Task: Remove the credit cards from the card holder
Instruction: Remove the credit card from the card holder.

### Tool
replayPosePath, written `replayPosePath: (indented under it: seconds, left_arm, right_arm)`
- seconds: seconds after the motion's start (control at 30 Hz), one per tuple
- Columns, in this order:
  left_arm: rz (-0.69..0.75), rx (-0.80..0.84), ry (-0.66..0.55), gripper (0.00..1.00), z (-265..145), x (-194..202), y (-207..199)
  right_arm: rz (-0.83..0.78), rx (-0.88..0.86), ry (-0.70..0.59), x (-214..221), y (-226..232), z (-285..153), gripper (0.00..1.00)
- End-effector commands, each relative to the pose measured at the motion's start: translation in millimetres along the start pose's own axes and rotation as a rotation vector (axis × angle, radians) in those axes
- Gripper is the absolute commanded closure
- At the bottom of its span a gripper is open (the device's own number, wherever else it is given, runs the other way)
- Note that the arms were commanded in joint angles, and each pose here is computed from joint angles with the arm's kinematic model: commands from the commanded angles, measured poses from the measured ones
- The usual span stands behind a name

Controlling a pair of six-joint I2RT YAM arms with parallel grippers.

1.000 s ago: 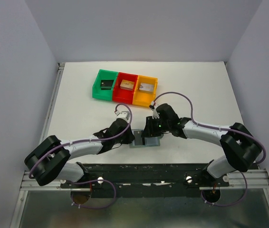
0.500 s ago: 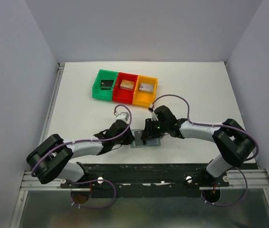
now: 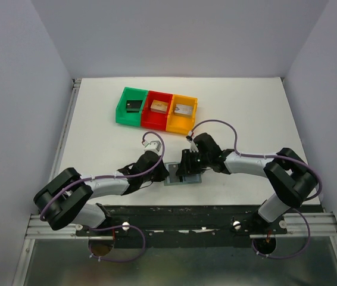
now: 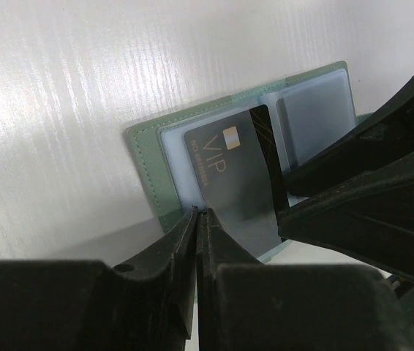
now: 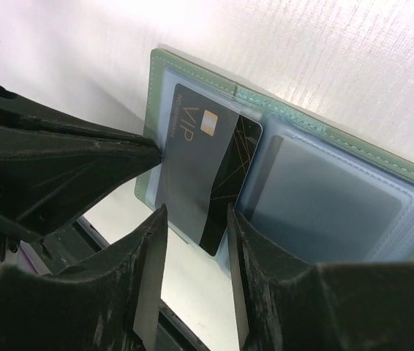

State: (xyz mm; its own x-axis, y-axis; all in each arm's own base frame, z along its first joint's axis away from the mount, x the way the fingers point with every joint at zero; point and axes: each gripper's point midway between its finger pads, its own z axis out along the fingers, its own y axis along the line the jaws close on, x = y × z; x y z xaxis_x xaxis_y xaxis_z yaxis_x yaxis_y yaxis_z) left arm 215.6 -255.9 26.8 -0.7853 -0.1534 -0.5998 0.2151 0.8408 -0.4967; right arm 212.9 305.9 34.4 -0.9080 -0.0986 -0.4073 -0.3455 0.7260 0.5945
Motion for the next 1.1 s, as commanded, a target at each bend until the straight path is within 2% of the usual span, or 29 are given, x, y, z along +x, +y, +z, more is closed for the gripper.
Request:
replayPosePath:
  seconds: [0.0, 0.17, 0.37, 0.7, 1.07]
  left_arm:
    - [0.002, -0.070, 0.040, 0.82, 1, 16, 21]
    - [0.001, -0.072, 0.043, 0.82, 1, 17, 22]
    - [0.002, -0.076, 0.043, 0.82, 1, 18, 23]
    - [-0.001, -0.079, 0.046, 0.82, 2, 19, 24]
    - [-0.001, -0.077, 0.055, 0.83, 5, 21, 24]
  right_arm:
    - [0.019, 0.012, 0.025, 8, -8, 5, 0.53]
    - [0.026, 0.069, 0.025, 8, -19, 5, 0.53]
    - [0.010, 0.116, 0.008, 6, -25, -2, 0.47]
    - [0.005, 0.142, 0.020, 7, -30, -2, 0.46]
    - [0.035, -0.026, -0.008, 3, -2, 2, 0.48]
